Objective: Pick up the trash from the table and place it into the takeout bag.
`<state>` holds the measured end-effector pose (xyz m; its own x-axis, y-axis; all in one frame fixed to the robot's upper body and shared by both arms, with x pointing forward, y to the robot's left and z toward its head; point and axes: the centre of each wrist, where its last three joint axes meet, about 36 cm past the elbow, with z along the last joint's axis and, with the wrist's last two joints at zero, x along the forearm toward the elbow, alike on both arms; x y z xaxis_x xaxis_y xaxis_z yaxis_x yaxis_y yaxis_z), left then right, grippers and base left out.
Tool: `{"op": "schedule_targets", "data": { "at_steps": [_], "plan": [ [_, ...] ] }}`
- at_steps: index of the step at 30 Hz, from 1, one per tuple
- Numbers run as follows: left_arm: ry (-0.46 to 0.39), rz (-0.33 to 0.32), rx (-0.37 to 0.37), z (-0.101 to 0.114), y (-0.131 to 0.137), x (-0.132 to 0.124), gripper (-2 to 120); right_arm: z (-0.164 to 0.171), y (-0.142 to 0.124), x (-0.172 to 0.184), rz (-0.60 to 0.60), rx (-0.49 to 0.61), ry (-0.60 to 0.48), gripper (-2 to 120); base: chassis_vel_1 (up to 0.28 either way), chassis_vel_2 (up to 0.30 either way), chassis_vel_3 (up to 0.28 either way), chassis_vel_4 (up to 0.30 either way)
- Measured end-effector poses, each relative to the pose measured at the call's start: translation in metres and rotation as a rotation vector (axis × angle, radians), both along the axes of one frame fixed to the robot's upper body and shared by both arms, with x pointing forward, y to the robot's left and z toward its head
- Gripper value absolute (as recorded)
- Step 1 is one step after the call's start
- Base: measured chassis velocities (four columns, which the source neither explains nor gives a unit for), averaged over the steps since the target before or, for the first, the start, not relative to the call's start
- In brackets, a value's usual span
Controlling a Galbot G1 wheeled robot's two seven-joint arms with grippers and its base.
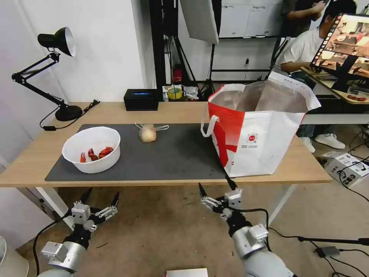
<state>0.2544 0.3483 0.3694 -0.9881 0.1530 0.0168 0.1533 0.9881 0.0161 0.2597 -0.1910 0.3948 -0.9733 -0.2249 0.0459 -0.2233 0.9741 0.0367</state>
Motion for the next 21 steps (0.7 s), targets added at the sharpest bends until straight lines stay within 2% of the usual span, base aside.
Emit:
{"op": "schedule_targets", "data": {
  "at_steps": [11,15,20,21],
  "plan": [
    [0.001,-0.007,0.006,0.0,-0.003,-0.002,100,0.021,0.035,0.026,0.133,-0.014,-0.018,100,0.0,0.0,0.0,0.0],
    [-0.005,-0.006,0.008,0.003,-0.003,-0.003,100,0.034,0.043,0.049,0.168,-0.003,-0.023,100,0.0,0.0,0.0,0.0],
    [-0.005,0.007,0.017,0.005,0.002,-0.005,100,0.057,0.052,0.106,0.218,0.016,-0.046,100,0.0,0.0,0.0,0.0],
    [-0.005,0.007,0.017,0.005,0.002,-0.005,100,0.057,0.052,0.106,0.218,0.016,-0.046,100,0.0,0.0,0.0,0.0]
  ]
}}
